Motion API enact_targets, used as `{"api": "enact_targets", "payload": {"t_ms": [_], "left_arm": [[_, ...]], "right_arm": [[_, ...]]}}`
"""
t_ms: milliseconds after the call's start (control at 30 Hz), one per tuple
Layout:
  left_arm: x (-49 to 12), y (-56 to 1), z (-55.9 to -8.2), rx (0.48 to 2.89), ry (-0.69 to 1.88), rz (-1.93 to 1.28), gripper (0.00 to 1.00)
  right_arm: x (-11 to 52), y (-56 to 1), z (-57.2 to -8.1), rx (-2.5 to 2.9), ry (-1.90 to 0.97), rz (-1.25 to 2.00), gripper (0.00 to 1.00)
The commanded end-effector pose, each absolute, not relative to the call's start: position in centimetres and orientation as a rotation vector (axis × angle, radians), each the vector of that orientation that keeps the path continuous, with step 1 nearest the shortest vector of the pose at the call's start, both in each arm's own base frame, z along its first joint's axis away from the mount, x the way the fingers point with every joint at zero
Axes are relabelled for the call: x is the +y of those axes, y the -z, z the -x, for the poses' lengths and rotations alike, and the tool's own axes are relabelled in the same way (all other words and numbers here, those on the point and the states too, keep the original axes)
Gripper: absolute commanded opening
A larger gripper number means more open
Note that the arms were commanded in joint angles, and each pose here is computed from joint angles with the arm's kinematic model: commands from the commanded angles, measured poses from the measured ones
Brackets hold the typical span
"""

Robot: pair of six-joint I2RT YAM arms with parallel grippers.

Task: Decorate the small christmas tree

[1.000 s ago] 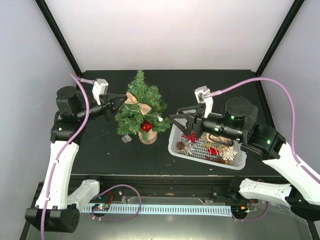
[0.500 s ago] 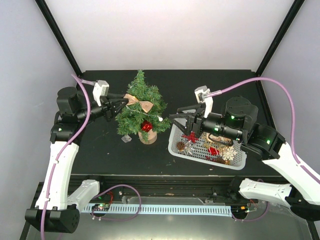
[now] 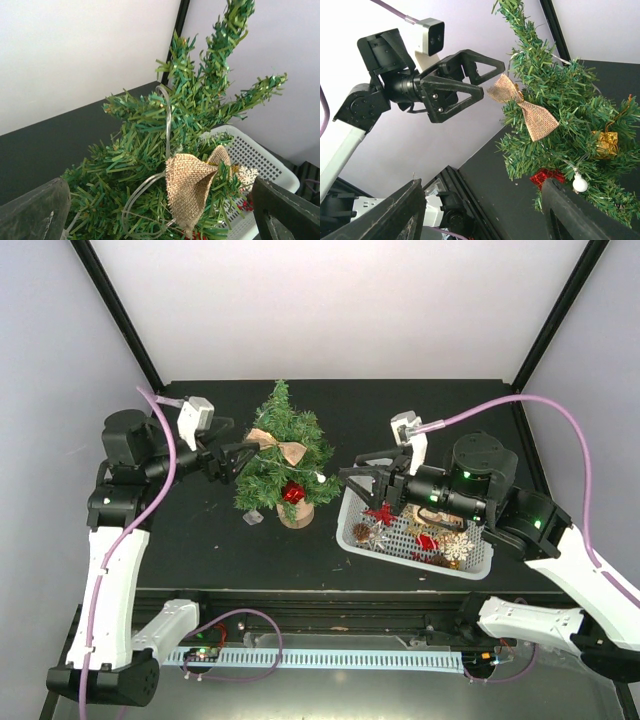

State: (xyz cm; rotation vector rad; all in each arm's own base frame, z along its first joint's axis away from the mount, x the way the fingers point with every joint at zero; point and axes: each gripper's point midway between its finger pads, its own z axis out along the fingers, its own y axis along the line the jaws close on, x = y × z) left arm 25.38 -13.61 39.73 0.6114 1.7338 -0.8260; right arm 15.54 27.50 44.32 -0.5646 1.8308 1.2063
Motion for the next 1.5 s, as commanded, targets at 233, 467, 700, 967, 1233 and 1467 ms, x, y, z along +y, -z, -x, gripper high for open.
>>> {"api": "enact_targets", "payload": {"t_ms": [233, 467, 700, 967, 1233, 1467], "left_arm": [[-11.1, -44.1, -23.8, 1.692, 0.655, -0.546, 0.99], [-10.0, -45.2, -23.7, 1.794, 0.646, -0.554, 0.99], [-9.4, -45.1, -23.9, 1.95, 0.602, -0.626, 0.99], [-8.5, -40.6, -23.8, 2.135, 0.565, -0.711, 0.99], [-8.3, -38.8, -24.4, 2.177, 0.586, -0.675, 0.99], [-9.7, -39.6, -26.7, 2.108, 0.745, -0.716, 0.99]], "right_arm": [[24.2, -41.3, -18.1, 1.971, -0.982, 0.381, 0.66], [20.9, -31.9, -19.9, 2.35, -0.741, 0.175, 0.65], [20.8, -25.2, -18.7, 2.646, -0.652, 0.124, 0.65], [19.4, -19.1, -19.2, 2.824, -0.776, 0.058, 0.8], [18.8, -14.0, -20.8, 2.934, -0.745, 0.043, 0.8], [20.7, -10.5, -22.9, 3.005, -0.77, 0.029, 0.81]]}}
